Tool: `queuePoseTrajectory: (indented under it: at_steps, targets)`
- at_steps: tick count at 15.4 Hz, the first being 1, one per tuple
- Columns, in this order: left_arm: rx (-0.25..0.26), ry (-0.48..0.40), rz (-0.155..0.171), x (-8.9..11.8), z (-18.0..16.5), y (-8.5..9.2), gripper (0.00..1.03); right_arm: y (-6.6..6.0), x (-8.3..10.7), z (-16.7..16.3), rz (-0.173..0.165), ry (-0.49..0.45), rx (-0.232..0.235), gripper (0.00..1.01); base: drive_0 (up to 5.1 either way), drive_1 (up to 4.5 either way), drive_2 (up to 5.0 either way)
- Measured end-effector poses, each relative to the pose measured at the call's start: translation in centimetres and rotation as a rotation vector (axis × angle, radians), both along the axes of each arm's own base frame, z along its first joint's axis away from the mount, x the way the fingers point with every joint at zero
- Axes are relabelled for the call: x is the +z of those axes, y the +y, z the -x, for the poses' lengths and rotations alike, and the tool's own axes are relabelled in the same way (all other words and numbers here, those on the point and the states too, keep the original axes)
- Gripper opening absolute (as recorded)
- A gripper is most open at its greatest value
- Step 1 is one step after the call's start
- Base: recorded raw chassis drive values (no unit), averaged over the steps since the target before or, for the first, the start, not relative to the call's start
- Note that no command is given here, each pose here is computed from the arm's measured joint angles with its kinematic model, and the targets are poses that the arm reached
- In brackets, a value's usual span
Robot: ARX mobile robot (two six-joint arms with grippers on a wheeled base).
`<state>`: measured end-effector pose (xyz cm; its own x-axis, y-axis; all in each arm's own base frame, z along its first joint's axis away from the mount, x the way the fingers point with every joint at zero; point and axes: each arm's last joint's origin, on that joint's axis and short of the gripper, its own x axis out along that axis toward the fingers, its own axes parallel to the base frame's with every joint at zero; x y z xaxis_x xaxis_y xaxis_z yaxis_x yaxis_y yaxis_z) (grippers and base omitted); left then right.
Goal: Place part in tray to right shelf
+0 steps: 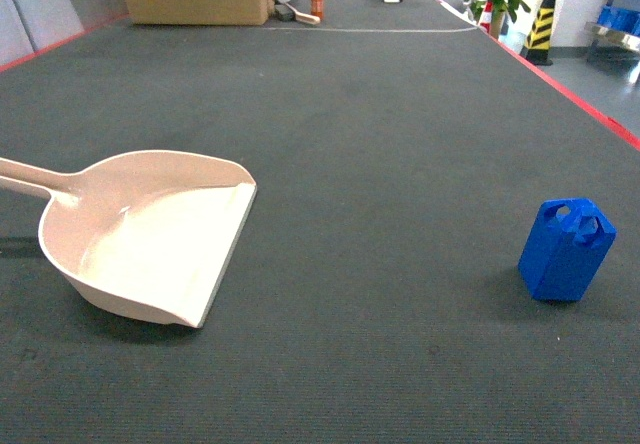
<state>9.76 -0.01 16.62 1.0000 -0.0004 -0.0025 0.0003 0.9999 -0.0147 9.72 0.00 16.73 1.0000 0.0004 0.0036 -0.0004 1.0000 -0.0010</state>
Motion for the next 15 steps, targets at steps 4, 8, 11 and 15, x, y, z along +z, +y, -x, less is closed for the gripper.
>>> queuePoseTrajectory:
  at_steps: [4,8,11,15]
  targets:
    - [0.000,0.000,0.000,0.00,0.00,0.00,0.98,0.00,0.00,0.00,0.000,0.000,0.000,0.98,0.0,0.00,0.0]
    - [0.000,0.000,0.000,0.00,0.00,0.00,0.98,0.00,0.00,0.00,0.000,0.000,0.000,0.98,0.0,0.00,0.0]
    - [0.000,0.000,0.000,0.00,0.00,0.00,0.98,0.00,0.00,0.00,0.000,0.000,0.000,0.98,0.0,0.00,0.0]
    - [0.000,0.000,0.000,0.01,0.00,0.00,0.98,0.00,0.00,0.00,0.000,0.000,0.000,0.98,0.0,0.00,0.0]
